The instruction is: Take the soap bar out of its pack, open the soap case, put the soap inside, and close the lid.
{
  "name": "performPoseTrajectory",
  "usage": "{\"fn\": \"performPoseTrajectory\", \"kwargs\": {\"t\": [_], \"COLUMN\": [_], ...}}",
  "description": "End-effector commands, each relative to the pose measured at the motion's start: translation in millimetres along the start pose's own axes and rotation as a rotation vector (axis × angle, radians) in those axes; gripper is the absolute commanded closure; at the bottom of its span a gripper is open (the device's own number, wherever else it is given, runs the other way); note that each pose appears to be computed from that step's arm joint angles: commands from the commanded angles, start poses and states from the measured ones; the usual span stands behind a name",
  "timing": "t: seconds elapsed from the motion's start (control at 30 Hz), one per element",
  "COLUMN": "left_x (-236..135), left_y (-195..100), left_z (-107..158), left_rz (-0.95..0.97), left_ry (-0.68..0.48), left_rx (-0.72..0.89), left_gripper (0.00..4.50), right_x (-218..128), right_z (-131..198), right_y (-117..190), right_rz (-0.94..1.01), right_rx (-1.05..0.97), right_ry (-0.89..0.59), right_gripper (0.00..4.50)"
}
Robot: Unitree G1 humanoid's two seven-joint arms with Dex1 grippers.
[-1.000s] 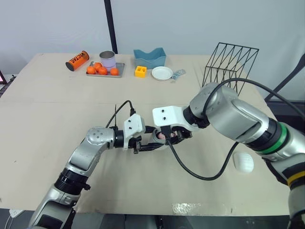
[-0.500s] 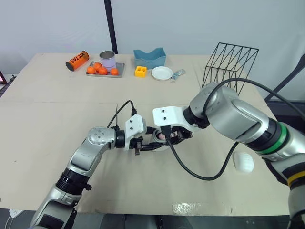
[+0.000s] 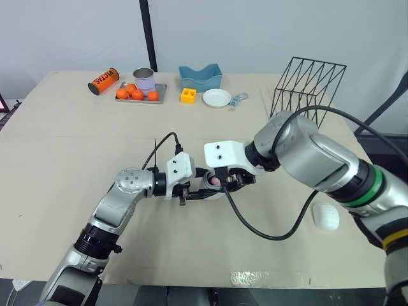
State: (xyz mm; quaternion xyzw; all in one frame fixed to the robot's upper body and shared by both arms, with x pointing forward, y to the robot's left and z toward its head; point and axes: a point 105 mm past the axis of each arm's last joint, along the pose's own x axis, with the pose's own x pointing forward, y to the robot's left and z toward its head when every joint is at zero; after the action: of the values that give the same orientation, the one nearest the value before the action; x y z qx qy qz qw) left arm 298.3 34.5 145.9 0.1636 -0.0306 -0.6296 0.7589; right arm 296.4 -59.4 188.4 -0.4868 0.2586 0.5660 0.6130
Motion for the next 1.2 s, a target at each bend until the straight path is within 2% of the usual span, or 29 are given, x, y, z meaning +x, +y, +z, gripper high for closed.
{"fn": "performPoseTrajectory", "kwargs": {"t": [0.03, 0.1, 0.17, 0.2, 0.5, 0.8, 1.0, 1.2], "left_x": [2.5, 2.4, 2.7, 2.9, -8.1, -51.3, -69.4, -67.9], "left_y": [3.9, 4.8, 5.4, 5.5, 3.6, 4.3, -5.7, -16.2], "left_z": [5.3, 4.6, 4.5, 4.5, 7.3, 14.7, 13.8, 16.4], "left_rz": [0.015, 0.018, 0.020, 0.021, 0.029, 0.104, 0.087, 0.026], "left_ry": [-0.007, -0.005, -0.007, -0.008, -0.048, -0.224, -0.247, -0.255], "left_rx": [0.030, 0.032, 0.034, 0.035, 0.037, 0.011, -0.008, -0.020], "left_gripper": [2.59, 2.59, 2.59, 2.59, 2.59, 2.59, 2.59, 2.59], "right_x": [-12.2, -11.9, -11.5, -11.4, -13.4, -55.4, -73.9, -80.3], "right_z": [24.5, 24.8, 24.2, 24.0, 10.2, -17.2, -50.9, -79.6], "right_y": [4.8, 4.6, 4.3, 4.6, -5.3, -30.3, -24.1, -8.0], "right_rz": [-0.012, -0.012, -0.016, -0.015, -0.054, -0.174, -0.227, -0.242], "right_rx": [-0.099, -0.101, -0.105, -0.106, -0.070, 0.167, 0.285, 0.442], "right_ry": [-0.088, -0.092, -0.091, -0.091, -0.072, -0.138, -0.091, -0.029], "right_gripper": [1.79, 1.21, 0.24, 0.04, 0.04, 0.04, 0.04, 0.04]}}
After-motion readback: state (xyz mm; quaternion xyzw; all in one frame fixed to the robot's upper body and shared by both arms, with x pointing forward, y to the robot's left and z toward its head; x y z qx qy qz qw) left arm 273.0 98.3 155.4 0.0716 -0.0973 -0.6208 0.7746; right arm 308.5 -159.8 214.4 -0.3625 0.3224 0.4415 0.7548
